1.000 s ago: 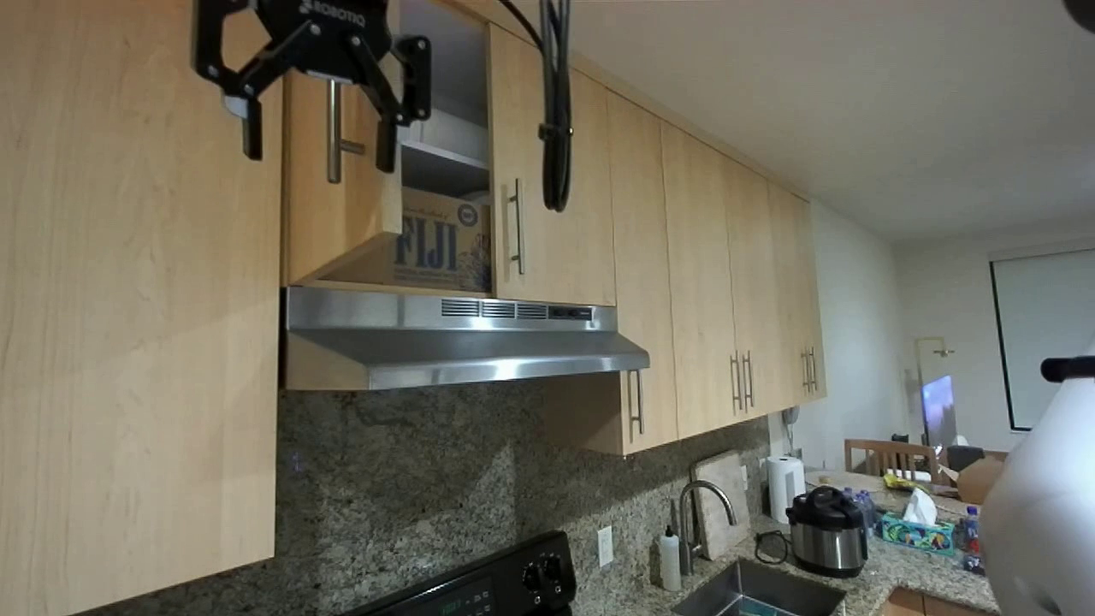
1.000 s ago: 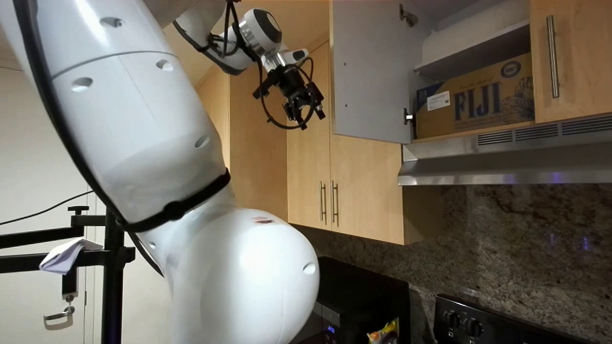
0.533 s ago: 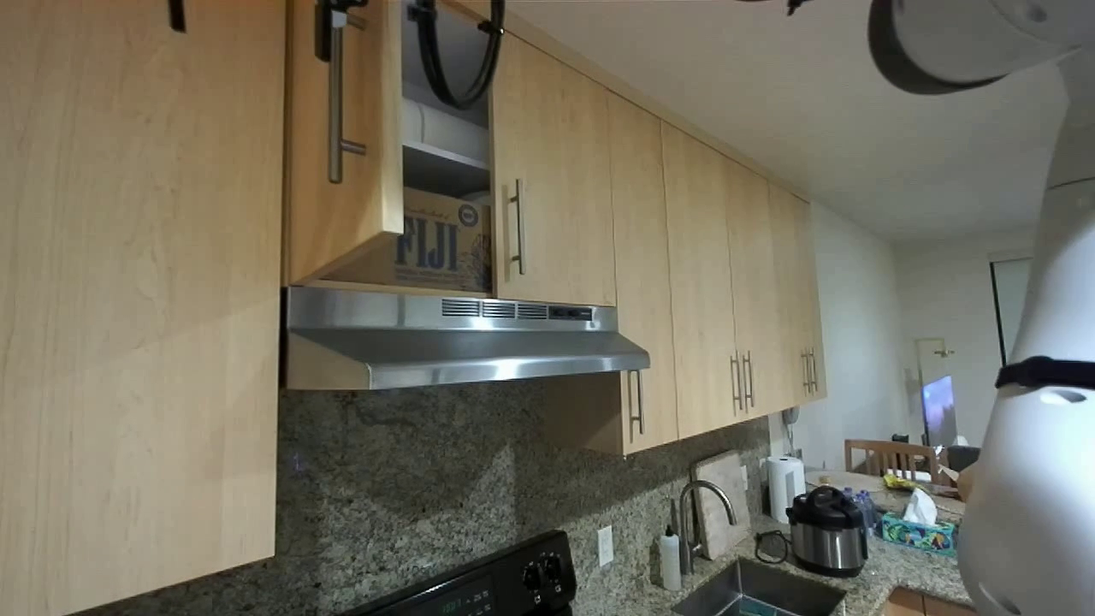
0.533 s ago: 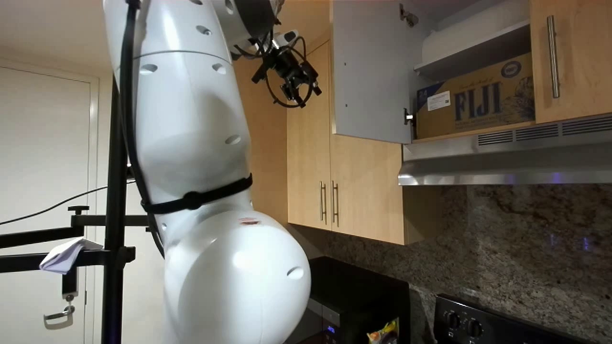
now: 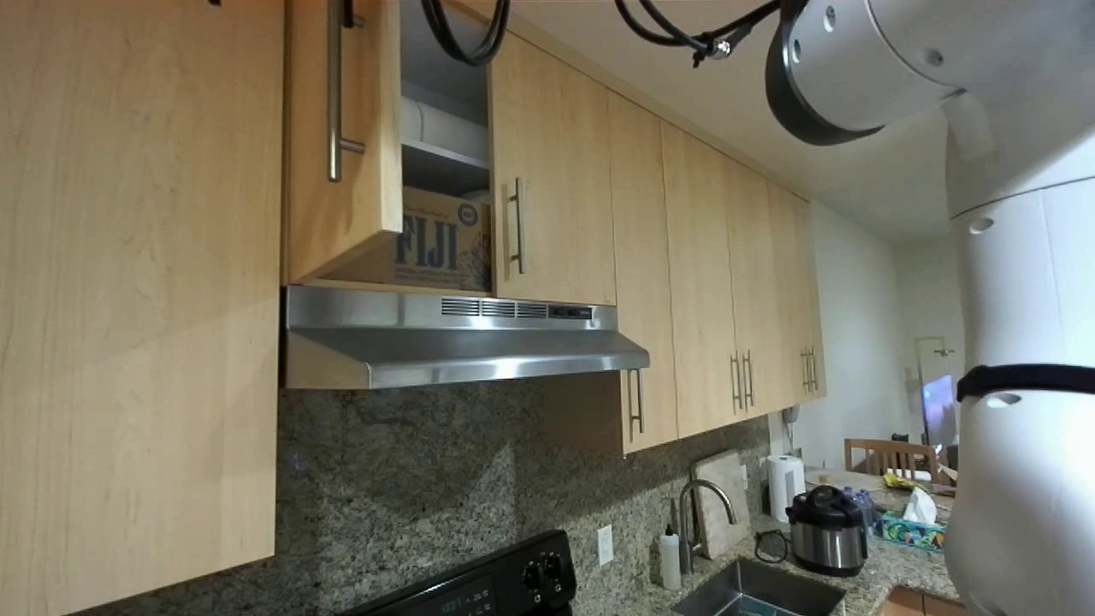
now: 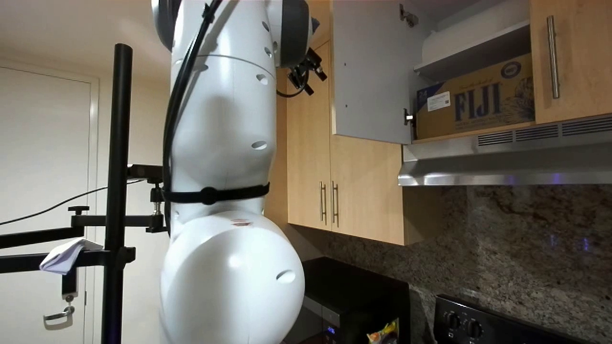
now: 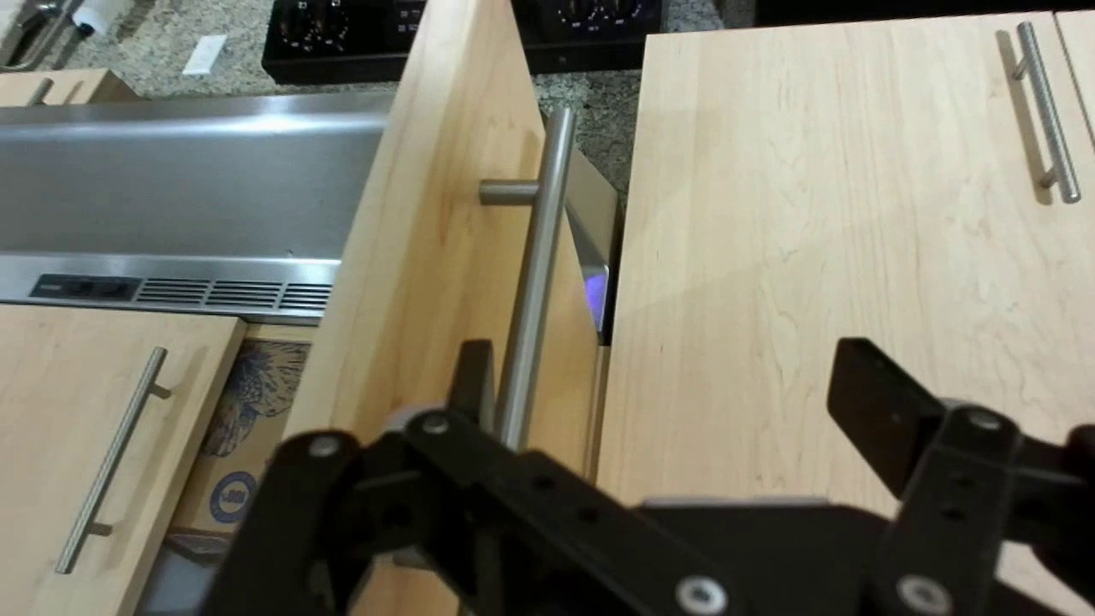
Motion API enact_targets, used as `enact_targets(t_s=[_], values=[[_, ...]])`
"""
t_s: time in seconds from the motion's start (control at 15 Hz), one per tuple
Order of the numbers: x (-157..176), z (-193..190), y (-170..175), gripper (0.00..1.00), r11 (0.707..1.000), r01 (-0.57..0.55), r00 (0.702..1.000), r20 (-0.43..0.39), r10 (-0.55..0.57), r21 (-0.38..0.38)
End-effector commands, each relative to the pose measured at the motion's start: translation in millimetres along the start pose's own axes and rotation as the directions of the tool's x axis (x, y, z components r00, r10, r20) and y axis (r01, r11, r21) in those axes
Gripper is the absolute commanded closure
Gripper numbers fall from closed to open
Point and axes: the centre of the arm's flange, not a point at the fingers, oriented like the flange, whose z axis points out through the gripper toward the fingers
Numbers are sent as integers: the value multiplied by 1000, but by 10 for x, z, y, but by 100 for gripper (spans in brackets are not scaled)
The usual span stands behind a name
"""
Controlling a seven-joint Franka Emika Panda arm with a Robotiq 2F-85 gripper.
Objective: Close the overhead cabinet door
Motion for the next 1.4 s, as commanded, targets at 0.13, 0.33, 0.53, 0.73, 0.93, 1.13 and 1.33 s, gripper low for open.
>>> enact_targets(t_s=[0.13, 0.33, 0.53, 0.73, 0.93, 1.13, 1.33], values=[[553, -307, -447, 0, 996, -91, 995, 31, 90, 25], [687, -260, -462, 0, 984, -171, 985, 14, 170, 54], [815, -197, -497, 0, 964, -264, 965, 14, 263, 26], [883, -155, -534, 0, 939, -344, 939, 11, 344, -14], [906, -126, -603, 0, 907, -418, 909, -21, 417, -57], [886, -186, -606, 0, 847, -517, 856, -97, 508, -125], [840, -271, -527, 0, 792, -587, 810, -133, 571, -167]])
